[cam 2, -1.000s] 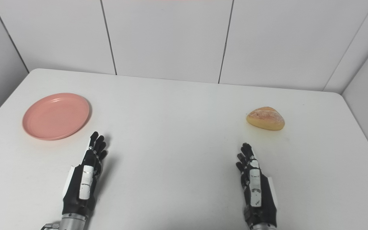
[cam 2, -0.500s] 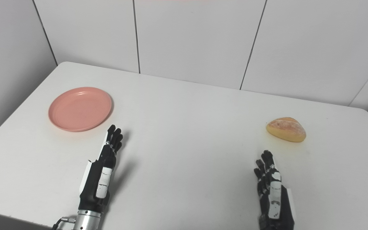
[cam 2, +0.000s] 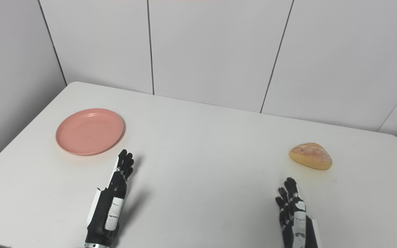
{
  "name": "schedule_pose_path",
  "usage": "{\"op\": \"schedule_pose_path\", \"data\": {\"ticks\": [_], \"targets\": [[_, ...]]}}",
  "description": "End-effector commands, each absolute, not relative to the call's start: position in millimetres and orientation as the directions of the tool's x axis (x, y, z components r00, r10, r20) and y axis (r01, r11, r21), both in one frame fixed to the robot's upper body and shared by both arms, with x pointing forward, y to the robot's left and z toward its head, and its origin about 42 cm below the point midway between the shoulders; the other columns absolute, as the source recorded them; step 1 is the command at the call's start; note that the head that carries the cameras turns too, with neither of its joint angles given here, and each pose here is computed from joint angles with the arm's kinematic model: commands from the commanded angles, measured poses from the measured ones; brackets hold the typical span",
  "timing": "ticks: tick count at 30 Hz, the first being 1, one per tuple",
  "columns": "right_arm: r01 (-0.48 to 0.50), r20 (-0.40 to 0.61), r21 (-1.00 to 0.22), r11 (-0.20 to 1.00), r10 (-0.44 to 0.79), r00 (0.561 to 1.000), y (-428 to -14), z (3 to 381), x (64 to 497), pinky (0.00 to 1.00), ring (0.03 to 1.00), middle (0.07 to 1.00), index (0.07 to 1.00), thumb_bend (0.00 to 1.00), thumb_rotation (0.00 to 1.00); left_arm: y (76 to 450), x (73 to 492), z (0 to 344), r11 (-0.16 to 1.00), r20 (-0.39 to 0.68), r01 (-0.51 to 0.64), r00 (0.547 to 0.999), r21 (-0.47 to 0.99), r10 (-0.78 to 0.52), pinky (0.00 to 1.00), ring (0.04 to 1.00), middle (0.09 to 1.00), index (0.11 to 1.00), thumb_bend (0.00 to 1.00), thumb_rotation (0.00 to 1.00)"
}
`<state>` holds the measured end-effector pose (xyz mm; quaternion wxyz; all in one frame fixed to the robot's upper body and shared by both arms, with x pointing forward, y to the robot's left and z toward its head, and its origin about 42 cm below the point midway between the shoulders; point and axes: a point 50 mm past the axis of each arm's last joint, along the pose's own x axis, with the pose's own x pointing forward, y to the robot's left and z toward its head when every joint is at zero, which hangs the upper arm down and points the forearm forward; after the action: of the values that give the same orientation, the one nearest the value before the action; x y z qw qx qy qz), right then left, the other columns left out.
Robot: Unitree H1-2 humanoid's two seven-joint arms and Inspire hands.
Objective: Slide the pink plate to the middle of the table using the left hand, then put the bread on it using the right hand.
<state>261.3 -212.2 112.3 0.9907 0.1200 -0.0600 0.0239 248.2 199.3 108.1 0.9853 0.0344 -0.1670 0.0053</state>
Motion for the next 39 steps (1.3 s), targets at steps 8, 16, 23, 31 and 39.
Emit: {"op": "schedule_pose_path", "data": {"ticks": [8, 16, 23, 31, 39], "targets": [[-0.063, 0.14, 0.227, 0.972, 0.031, 0.99, -219.7, 112.3, 254.4, 1.0, 0.989, 0.995, 0.965, 0.8, 1.0, 176.4, 251.2, 100.6, 1.0, 0.274, 0.013, 0.961, 0.02, -0.018, 1.0, 1.0, 1.0, 1.0, 0.69, 1.0], [-0.062, 0.135, 0.228, 0.972, 0.031, 0.99, -219.4, 111.8, 251.5, 1.0, 0.984, 0.992, 0.964, 0.8, 1.0, 179.8, 250.5, 103.8, 1.0, 0.263, 0.0, 0.965, -0.01, 0.002, 1.0, 0.997, 0.997, 1.0, 0.71, 0.99], [-0.052, 0.121, 0.243, 0.969, 0.023, 0.992, -219.4, 113.5, 246.4, 1.0, 0.983, 0.989, 0.961, 0.81, 1.0, 190.8, 251.6, 129.7, 0.997, 0.26, 0.003, 0.965, -0.072, 0.016, 1.0, 1.0, 1.0, 1.0, 0.79, 0.98], [-0.05, 0.117, 0.252, 0.966, 0.021, 0.993, -220.1, 112.5, 244.9, 1.0, 0.988, 0.997, 0.97, 0.81, 1.0, 217.9, 275.6, 196.2, 0.998, 0.345, -0.014, 0.938, -0.054, 0.032, 1.0, 0.955, 0.942, 0.97, 0.91, 0.88], [-0.047, 0.11, 0.254, 0.966, 0.02, 0.994, -220.0, 109.5, 246.4, 1.0, 0.986, 0.998, 0.971, 0.81, 1.0, 255.6, 307.3, 239.8, 0.998, 0.358, 0.008, 0.934, -0.062, 0.014, 0.96, 0.949, 0.935, 0.94, 0.94, 0.83]]}}
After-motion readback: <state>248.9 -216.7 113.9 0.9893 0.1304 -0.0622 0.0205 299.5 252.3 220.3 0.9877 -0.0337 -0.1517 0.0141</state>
